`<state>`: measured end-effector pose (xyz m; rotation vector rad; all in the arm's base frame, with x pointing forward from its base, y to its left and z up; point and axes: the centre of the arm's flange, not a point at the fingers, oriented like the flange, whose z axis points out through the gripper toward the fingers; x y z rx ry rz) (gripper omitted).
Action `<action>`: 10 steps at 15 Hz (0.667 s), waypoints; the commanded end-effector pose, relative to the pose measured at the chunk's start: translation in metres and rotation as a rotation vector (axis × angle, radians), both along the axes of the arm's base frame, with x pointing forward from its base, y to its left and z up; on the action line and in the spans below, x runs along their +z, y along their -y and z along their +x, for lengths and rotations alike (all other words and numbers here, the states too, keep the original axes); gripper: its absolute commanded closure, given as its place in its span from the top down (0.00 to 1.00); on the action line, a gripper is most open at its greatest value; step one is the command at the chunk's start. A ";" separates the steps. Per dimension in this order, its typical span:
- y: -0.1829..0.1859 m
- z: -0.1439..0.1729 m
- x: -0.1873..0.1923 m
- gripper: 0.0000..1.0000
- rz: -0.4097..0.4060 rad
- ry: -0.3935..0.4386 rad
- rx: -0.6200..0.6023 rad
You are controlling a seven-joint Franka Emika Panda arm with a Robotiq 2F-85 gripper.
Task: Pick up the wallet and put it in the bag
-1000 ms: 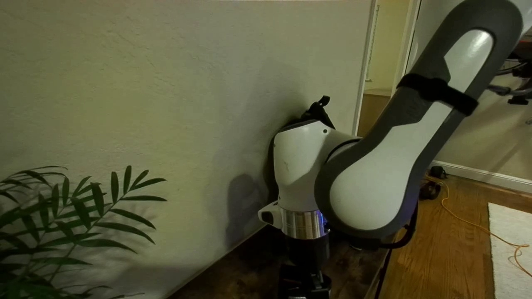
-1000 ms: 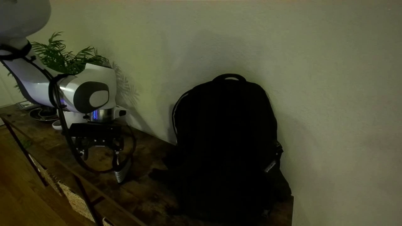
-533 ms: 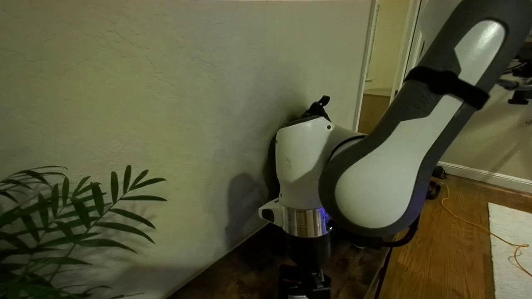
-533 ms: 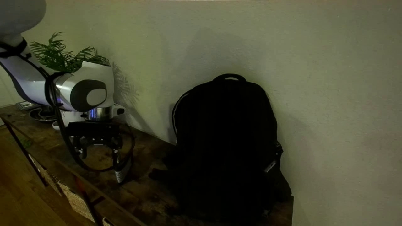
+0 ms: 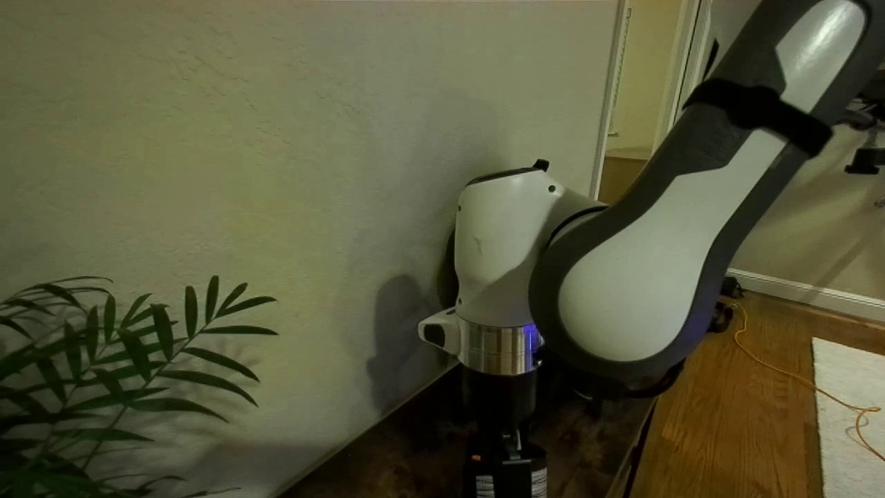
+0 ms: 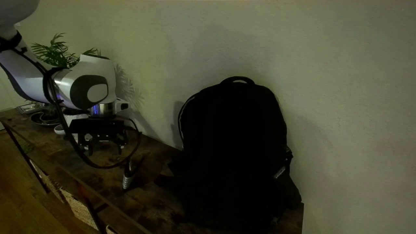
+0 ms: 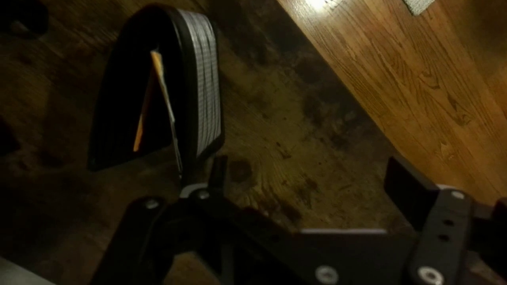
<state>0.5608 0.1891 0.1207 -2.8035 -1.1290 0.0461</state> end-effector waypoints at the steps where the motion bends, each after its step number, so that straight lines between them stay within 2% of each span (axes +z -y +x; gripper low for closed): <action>1: 0.006 -0.010 0.026 1.00 -0.025 0.072 -0.015; 6: 0.040 0.018 0.034 1.00 -0.103 0.161 -0.100; 10: 0.078 0.030 0.023 1.00 -0.181 0.170 -0.186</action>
